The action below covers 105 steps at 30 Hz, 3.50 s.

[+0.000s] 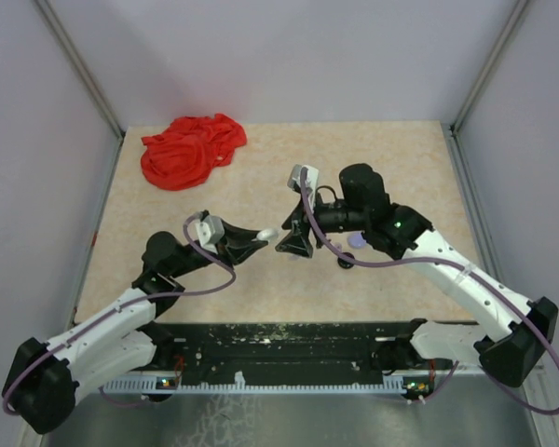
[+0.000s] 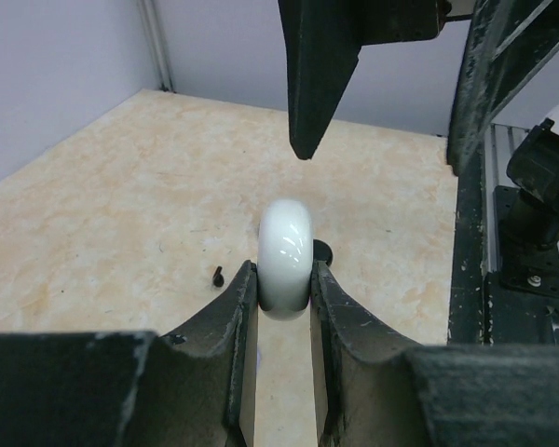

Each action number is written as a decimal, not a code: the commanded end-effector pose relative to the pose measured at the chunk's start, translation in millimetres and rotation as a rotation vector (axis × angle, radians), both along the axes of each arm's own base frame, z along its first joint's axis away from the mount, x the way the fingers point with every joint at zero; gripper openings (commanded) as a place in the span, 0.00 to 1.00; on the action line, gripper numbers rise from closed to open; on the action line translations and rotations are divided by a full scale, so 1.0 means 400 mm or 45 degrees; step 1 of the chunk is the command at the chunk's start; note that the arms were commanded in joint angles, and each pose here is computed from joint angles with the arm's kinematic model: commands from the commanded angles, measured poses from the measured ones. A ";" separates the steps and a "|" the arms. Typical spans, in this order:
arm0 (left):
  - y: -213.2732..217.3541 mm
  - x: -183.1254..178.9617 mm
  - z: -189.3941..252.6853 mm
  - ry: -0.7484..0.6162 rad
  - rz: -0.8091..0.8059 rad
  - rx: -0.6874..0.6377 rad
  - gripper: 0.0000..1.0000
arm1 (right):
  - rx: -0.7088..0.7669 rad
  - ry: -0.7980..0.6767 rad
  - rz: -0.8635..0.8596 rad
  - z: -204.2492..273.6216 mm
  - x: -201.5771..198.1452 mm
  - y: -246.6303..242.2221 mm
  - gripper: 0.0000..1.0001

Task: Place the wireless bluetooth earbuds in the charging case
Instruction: Close the charging case, then place the charging case at the center of the board.

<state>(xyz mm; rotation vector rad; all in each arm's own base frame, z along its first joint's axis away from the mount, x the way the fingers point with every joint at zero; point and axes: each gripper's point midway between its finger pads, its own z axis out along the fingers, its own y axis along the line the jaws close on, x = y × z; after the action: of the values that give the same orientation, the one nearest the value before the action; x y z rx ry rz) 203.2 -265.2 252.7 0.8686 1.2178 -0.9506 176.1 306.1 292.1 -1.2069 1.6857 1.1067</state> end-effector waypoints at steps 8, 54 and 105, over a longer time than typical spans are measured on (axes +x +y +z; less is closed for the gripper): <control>-0.002 -0.046 0.034 0.013 -0.185 -0.012 0.00 | 0.096 -0.251 -0.037 -0.013 0.057 0.007 0.61; 0.052 0.065 -0.015 0.131 0.156 0.230 0.67 | 0.027 0.007 -0.091 -0.099 0.138 0.012 0.02; 0.166 0.153 -0.019 0.271 0.600 0.303 0.88 | -0.439 0.740 -1.613 -0.536 0.443 -0.572 0.77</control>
<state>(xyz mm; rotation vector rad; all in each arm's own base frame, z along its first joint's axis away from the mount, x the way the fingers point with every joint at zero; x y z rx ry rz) 265.1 -197.2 223.6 0.6458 1.6929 -0.5063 368.1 73.1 62.7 0.3466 2.5102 0.4862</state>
